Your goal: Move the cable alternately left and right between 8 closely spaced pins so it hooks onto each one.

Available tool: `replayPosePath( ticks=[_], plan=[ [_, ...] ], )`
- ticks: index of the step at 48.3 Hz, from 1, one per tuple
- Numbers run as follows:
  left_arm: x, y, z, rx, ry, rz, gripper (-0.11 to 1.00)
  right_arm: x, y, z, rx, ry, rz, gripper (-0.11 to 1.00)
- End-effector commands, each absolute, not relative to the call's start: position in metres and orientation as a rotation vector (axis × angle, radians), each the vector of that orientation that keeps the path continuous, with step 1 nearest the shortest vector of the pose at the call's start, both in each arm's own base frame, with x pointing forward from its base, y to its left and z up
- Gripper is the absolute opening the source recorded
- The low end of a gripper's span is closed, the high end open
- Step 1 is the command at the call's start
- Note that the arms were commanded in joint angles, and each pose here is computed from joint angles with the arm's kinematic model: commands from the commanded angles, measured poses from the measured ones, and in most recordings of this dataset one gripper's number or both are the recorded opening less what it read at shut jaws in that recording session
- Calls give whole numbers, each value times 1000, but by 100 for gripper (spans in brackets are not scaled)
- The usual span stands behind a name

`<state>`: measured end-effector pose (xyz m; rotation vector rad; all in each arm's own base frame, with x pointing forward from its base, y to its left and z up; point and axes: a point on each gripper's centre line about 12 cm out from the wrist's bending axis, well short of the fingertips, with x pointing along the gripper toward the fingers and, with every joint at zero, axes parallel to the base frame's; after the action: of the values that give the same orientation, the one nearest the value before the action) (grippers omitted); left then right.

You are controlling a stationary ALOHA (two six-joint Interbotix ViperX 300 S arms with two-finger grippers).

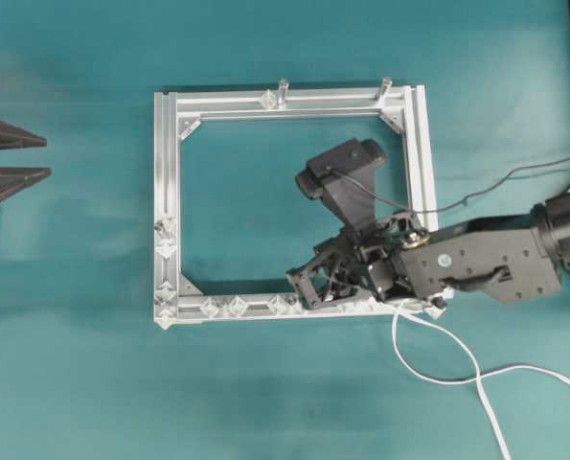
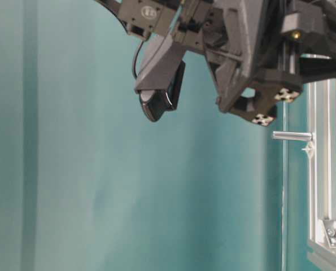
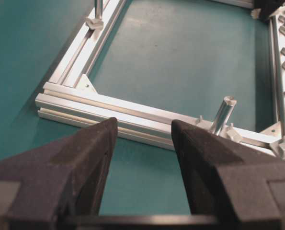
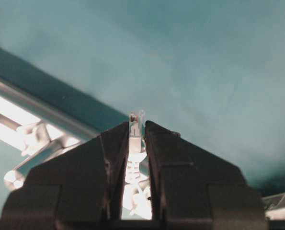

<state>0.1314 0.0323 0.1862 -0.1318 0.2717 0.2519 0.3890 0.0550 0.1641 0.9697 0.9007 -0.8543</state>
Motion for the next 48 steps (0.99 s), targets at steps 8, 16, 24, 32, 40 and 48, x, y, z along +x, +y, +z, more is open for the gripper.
replayPosePath(
  ticks=[8,16,24,32,40,48],
  plan=[
    [133,33,190,-136,262,256,53,395,73,178,1022,867,-815,13],
    [133,33,190,-136,262,258,53,400,89,177,1037,870,-800,13],
    [133,33,191,-135,259,256,52,407,106,175,1049,874,-785,13],
    [133,33,190,-137,262,256,52,409,114,174,1046,879,-778,13],
    [133,33,190,-137,262,256,52,409,117,175,1049,878,-773,13],
    [133,33,190,-137,261,258,52,409,116,175,1047,879,-777,13]
  ],
)
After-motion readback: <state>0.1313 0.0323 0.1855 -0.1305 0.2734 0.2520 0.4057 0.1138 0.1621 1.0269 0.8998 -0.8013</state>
